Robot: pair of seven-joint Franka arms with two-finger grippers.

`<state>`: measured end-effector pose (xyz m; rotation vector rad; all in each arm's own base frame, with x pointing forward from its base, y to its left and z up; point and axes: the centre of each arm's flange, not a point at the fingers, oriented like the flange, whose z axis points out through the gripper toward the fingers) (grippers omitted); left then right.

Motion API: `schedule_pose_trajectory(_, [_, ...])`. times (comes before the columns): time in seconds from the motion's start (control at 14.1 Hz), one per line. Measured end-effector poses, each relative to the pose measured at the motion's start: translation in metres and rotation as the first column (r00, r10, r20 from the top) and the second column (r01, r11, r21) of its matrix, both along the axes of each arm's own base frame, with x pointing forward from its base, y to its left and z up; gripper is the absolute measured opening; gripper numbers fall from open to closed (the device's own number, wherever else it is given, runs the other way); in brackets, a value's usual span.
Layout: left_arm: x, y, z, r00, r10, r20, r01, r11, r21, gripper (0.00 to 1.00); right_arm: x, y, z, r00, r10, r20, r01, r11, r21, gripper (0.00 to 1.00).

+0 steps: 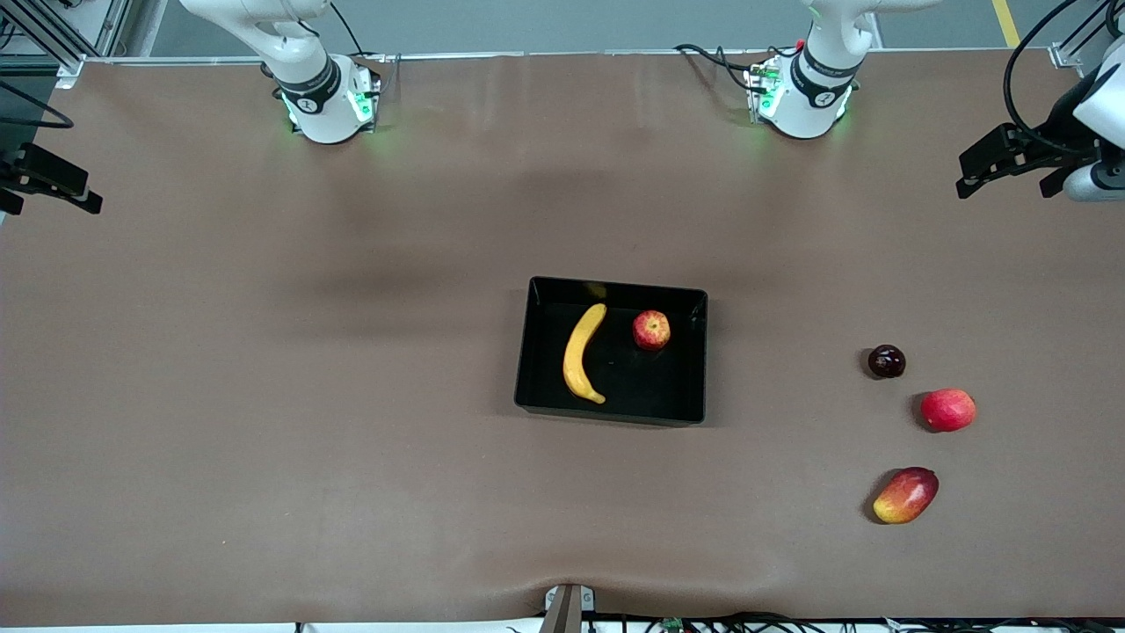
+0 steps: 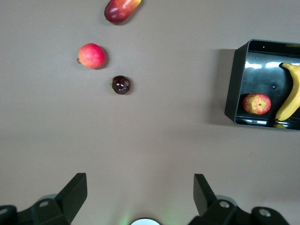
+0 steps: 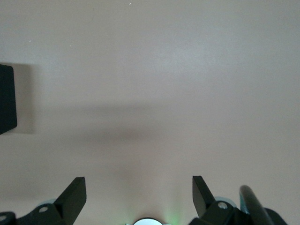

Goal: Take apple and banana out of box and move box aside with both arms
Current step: 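Move the left gripper from rest toward the black box, then lower the left gripper into the box and grasp the red-yellow apple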

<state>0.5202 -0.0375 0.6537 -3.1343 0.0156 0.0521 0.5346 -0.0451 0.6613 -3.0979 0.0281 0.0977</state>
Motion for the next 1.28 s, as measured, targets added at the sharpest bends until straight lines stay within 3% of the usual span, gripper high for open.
schedule_pose_trajectory(0.28, [0.011,-0.036,-0.024,0.997,-0.06,-0.042,0.06,0.998,0.002,1.0,0.0,-0.001,0.0,1.0,-0.002,0.0,0.002,1.0,0.0,1.0])
schedule_pose_trajectory(0.57, [0.015,-0.092,-0.059,0.994,-0.107,-0.032,0.107,0.994,0.003,1.0,0.0,-0.001,0.0,1.0,-0.002,0.0,0.002,1.0,0.0,1.0])
schedule_pose_trajectory(1.28, [0.01,-0.268,-0.264,0.992,0.127,-0.027,-0.128,0.991,-0.034,1.0,0.0,-0.003,0.0,1.0,-0.005,0.0,0.005,1.0,0.0,1.0])
